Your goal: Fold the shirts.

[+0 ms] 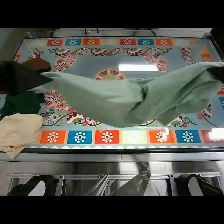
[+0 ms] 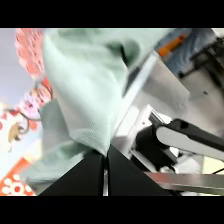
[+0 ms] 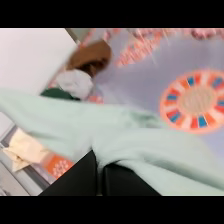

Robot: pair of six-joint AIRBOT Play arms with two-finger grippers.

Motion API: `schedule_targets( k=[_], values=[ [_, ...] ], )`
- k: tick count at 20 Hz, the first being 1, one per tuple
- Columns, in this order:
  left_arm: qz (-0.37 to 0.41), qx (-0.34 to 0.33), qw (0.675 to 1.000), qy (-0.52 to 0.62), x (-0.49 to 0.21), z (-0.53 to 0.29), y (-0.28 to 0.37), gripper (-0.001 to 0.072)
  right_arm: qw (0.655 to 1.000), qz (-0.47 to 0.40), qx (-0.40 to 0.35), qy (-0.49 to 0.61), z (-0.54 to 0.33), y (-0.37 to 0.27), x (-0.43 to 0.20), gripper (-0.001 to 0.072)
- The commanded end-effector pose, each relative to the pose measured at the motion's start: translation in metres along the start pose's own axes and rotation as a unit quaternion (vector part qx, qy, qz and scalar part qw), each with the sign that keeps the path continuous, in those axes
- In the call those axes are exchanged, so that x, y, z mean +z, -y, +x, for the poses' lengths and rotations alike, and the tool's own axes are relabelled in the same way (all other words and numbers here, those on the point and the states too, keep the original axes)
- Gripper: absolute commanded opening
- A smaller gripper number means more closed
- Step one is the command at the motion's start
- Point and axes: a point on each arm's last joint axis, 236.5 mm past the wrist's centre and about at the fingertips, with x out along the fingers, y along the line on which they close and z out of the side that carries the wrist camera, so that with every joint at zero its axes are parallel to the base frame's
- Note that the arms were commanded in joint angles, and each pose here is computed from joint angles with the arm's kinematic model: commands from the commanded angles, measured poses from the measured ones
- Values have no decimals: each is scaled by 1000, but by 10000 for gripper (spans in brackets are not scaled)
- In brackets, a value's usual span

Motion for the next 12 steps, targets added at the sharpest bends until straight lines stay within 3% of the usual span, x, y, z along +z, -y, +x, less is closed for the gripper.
schedule_targets(
  k=[1,4,10,11,12],
  values=[
    [30,101,992,68,4,-32,3,24,998,-51,-11,21,-10,-25,4,24],
    [-44,94,994,44,-25,-15,-53,24,1000,10,-24,-11,9,23,-12,24],
    [-189,42,981,-21,-77,62,-196,21,972,199,0,-127,101,134,-125,45],
    [-209,34,977,-32,-81,73,-219,107,968,213,-14,-135,116,156,-141,233],
    [-230,24,972,-43,-84,82,-238,399,963,231,-32,-138,130,181,-154,466]
  ],
)
